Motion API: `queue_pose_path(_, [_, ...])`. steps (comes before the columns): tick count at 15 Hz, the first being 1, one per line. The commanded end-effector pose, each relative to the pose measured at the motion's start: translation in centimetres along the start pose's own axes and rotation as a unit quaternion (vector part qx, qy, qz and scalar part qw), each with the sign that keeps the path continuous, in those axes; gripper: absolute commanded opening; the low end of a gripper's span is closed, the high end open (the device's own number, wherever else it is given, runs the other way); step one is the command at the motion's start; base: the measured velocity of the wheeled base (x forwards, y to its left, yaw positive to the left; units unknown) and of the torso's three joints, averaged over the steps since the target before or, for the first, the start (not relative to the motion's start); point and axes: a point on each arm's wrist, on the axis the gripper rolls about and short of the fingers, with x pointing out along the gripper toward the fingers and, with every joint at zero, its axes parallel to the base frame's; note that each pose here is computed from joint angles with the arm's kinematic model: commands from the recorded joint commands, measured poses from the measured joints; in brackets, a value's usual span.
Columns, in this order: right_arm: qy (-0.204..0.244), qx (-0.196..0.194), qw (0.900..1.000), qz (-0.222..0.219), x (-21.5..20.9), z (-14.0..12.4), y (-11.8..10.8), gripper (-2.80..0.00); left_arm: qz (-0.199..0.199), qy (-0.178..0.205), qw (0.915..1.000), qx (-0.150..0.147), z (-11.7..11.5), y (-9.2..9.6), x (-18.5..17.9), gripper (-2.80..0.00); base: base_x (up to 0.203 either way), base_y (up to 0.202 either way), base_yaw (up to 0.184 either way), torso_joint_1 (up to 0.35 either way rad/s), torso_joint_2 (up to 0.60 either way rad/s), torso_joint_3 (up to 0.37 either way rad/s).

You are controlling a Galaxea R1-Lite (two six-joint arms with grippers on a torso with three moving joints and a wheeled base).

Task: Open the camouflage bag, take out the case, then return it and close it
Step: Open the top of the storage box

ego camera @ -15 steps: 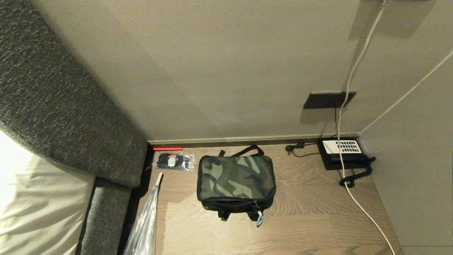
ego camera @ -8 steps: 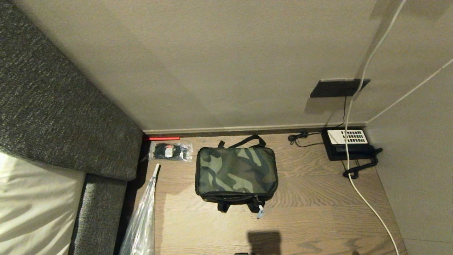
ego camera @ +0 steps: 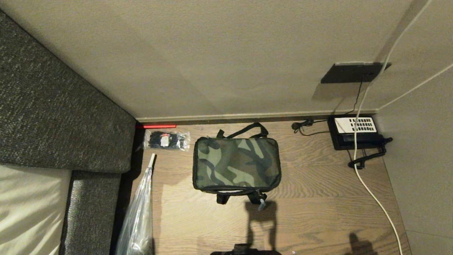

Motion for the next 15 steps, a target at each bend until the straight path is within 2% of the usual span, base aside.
queue_pose_path(1, [-0.002, 0.000, 1.000, 0.000, -0.03, -0.03, 0.00, -2.80, 0.000, 0.001, 1.0000, 0.000, -0.09, 0.00, 0.02, -2.80, 0.000, 0.000, 0.000, 0.002, 0.00, -0.190])
queue_pose_path(12, [-0.001, 0.000, 1.000, 0.001, -0.03, -0.02, 0.00, -2.80, 0.000, 0.001, 1.0000, 0.002, -0.09, 0.00, 0.02, -2.80, 0.000, 0.000, 0.000, 0.002, 0.00, -0.196])
queue_pose_path(15, [0.000, -0.006, 1.000, 0.001, -0.01, -0.08, 0.00, -2.80, 0.000, 0.001, 1.0000, 0.002, -0.09, 0.00, 0.02, -2.80, 0.000, 0.000, 0.000, 0.007, 0.00, -0.063])
